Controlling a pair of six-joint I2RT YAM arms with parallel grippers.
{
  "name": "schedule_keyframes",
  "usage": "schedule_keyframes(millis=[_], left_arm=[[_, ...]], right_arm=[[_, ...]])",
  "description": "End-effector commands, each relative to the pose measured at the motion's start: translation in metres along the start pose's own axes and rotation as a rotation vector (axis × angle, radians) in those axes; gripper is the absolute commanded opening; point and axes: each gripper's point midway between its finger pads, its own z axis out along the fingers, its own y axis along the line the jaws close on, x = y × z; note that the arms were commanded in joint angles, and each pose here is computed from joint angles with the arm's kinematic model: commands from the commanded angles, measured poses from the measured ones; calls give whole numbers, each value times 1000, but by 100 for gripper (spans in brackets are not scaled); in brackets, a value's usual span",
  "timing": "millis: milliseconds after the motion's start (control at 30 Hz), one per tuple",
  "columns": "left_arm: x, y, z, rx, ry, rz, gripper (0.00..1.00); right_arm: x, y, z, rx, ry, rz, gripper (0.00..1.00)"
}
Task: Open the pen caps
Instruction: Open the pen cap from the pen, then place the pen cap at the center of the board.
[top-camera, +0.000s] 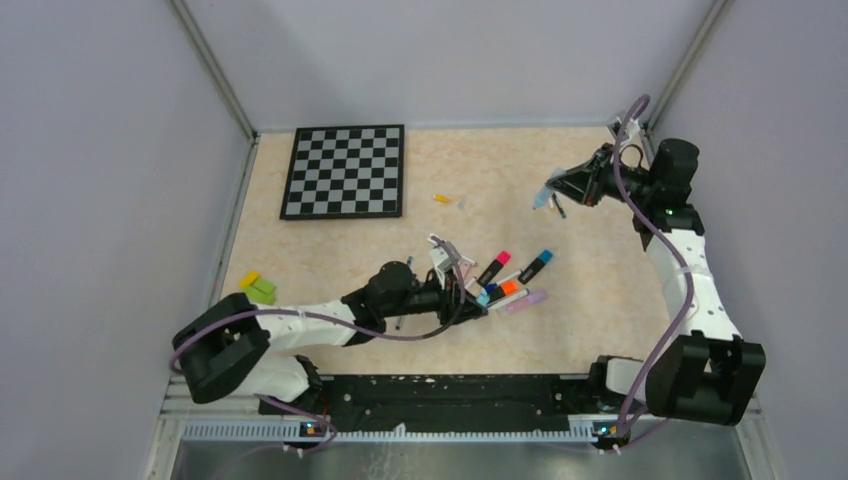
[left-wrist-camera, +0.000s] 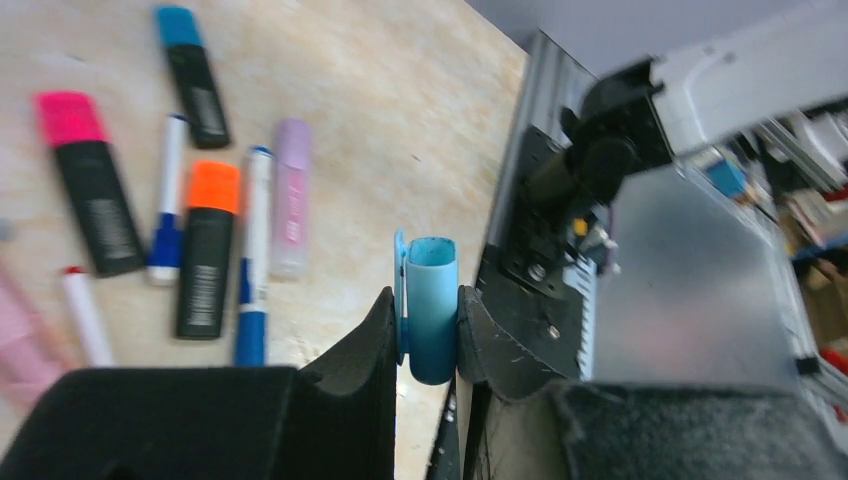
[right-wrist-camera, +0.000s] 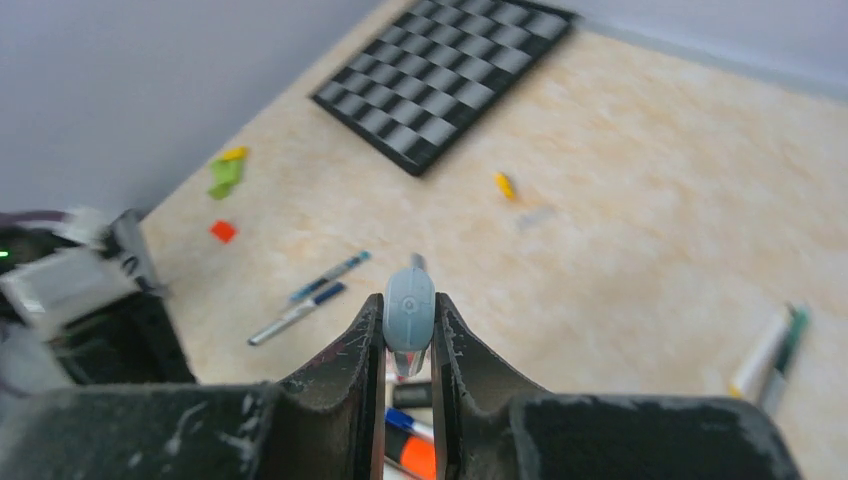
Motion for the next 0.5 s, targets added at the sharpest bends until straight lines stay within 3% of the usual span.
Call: schedule_keyframes(millis=[0, 200, 467], left_arm=[[-46, 51, -15, -335, -74, 76, 0], [-87, 105, -15, -559, -68, 76, 0], [-129, 198, 29, -833, 45, -6, 0]], right_arm=[[32, -79, -25, 372, -20, 47, 0], [58, -116, -52, 589, -73, 57, 0], [71, -132, -68, 671, -92, 93, 0]])
